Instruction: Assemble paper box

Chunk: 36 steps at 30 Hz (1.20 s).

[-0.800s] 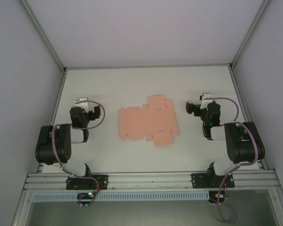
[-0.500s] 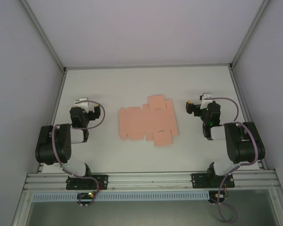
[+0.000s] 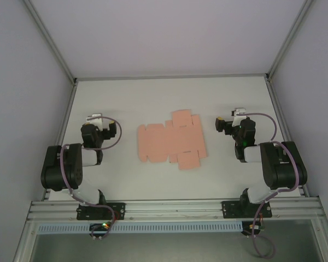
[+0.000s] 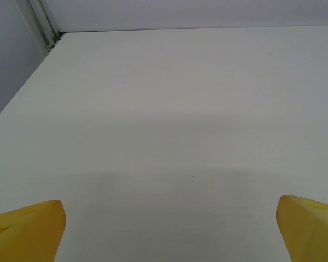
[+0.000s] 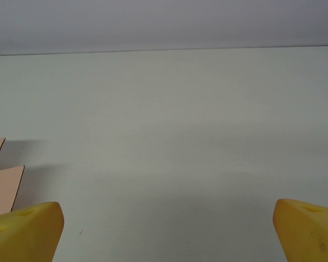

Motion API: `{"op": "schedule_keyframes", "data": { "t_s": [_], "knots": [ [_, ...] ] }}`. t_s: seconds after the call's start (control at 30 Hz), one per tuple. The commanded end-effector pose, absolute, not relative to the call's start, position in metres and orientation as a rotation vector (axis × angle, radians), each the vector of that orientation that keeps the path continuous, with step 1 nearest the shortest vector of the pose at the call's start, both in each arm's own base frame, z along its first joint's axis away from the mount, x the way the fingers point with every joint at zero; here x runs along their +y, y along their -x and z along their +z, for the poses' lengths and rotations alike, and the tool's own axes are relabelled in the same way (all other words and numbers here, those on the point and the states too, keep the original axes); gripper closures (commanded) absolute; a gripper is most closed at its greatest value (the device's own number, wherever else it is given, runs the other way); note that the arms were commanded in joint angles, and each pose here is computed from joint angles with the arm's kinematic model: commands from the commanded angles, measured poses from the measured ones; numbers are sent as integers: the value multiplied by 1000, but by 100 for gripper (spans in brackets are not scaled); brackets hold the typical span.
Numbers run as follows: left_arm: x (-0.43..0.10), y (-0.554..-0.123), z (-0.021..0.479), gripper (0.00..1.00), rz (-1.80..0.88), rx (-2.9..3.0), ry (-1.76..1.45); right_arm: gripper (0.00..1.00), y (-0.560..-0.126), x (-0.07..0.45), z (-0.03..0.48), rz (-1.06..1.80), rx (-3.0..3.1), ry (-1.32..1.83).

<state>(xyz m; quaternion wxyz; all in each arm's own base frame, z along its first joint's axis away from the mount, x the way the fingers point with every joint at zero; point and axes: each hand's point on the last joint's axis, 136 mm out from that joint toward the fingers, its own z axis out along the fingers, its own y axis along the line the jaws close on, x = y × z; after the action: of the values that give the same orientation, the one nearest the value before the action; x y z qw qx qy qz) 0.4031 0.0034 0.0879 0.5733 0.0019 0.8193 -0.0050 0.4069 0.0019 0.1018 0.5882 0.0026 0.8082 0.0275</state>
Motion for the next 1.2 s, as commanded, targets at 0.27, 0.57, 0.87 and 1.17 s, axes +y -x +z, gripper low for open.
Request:
{"op": "schedule_keyframes", "data": {
  "t_s": [0.27, 0.57, 0.87, 1.17],
  "knots": [
    [13, -395, 120, 0, 21, 1885, 29, 0, -400, -13, 123, 1, 1894, -100],
    [6, -376, 193, 0, -130, 1853, 197, 0, -382, -5, 185, 122, 1978, -253],
    [-111, -375, 142, 0, -391, 2232, 77, 5, -358, 114, 163, 406, 2319, -123],
    [-192, -363, 82, 0, -496, 2524, -40, 34, -358, 185, 85, 496, 2599, 31]
  ]
}}
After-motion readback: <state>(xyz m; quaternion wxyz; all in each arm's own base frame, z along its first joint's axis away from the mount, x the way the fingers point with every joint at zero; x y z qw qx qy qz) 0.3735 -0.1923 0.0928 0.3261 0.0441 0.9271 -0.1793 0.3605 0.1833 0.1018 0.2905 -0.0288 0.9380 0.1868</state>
